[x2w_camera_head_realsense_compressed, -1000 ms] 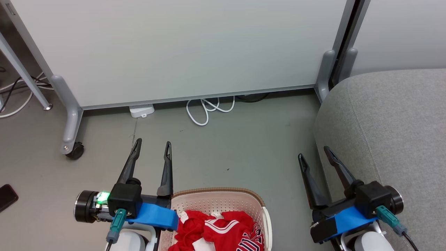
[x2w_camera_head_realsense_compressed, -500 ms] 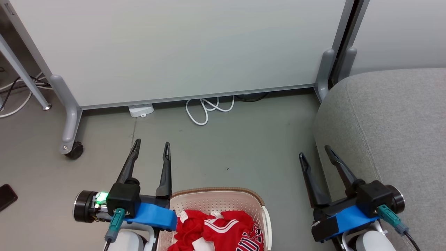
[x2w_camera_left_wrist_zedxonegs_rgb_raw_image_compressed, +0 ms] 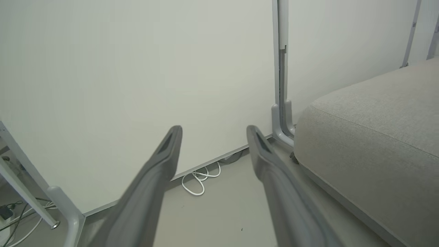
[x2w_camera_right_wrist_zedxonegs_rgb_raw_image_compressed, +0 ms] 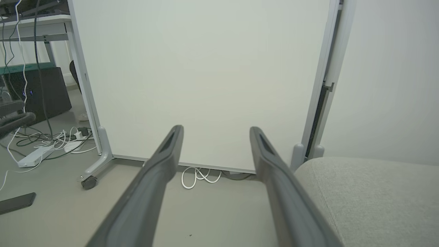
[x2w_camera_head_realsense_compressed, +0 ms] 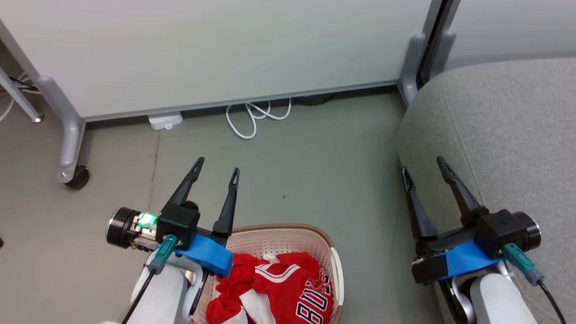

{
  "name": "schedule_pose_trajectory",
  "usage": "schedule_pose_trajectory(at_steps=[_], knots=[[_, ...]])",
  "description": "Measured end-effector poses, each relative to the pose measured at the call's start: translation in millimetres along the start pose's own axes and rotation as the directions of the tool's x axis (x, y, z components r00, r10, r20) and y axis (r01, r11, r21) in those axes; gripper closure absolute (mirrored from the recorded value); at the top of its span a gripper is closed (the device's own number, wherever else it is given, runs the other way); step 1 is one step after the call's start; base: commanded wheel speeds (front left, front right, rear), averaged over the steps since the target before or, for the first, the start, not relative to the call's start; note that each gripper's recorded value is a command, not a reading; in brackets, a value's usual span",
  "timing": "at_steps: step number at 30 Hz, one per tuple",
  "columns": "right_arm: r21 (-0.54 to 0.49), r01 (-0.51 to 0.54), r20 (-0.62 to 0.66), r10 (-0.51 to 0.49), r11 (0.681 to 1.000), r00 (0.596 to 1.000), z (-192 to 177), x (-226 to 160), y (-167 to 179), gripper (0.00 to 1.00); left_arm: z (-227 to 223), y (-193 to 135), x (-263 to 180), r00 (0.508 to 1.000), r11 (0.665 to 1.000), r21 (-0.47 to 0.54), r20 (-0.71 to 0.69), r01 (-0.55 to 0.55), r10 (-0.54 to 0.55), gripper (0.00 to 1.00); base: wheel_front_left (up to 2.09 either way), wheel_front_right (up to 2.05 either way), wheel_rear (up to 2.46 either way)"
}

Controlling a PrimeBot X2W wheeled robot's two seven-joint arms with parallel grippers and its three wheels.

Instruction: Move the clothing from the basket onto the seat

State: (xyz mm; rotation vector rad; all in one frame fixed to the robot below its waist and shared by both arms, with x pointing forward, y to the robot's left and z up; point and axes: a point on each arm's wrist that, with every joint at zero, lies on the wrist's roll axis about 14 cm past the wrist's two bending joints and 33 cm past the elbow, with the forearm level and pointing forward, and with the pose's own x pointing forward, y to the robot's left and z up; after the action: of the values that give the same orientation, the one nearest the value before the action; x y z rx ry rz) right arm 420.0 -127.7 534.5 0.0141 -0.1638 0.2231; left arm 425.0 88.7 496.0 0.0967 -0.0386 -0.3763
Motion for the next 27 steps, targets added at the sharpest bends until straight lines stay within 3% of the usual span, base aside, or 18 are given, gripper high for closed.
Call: schedule_pose_trajectory(at_steps=[8,14,21,27], knots=[[-0.035,0.013,0.019,-0.013,0.999,1.0,-2,25,-14,0.0,-54,-29,29,0.973,0.983,0.033,-0.151,0.18,-0.173,0.0,0.0,0.0,0.0],[-0.047,0.021,0.015,-0.02,0.999,1.0,-12,43,-24,0.0,-113,-57,38,0.895,0.934,0.036,-0.303,0.355,-0.328,0.0,0.0,0.0,0.0],[-0.059,0.049,-0.043,-0.052,0.997,0.998,-42,50,-42,0.0,-185,-88,29,0.748,0.848,-0.009,-0.466,0.53,-0.473,0.0,0.0,0.0,0.0],[-0.079,0.061,-0.089,-0.068,0.995,0.994,-69,57,-54,0.0,-245,-100,9,0.592,0.761,-0.05,-0.597,0.647,-0.542,0.0,0.0,0.0,0.0]])
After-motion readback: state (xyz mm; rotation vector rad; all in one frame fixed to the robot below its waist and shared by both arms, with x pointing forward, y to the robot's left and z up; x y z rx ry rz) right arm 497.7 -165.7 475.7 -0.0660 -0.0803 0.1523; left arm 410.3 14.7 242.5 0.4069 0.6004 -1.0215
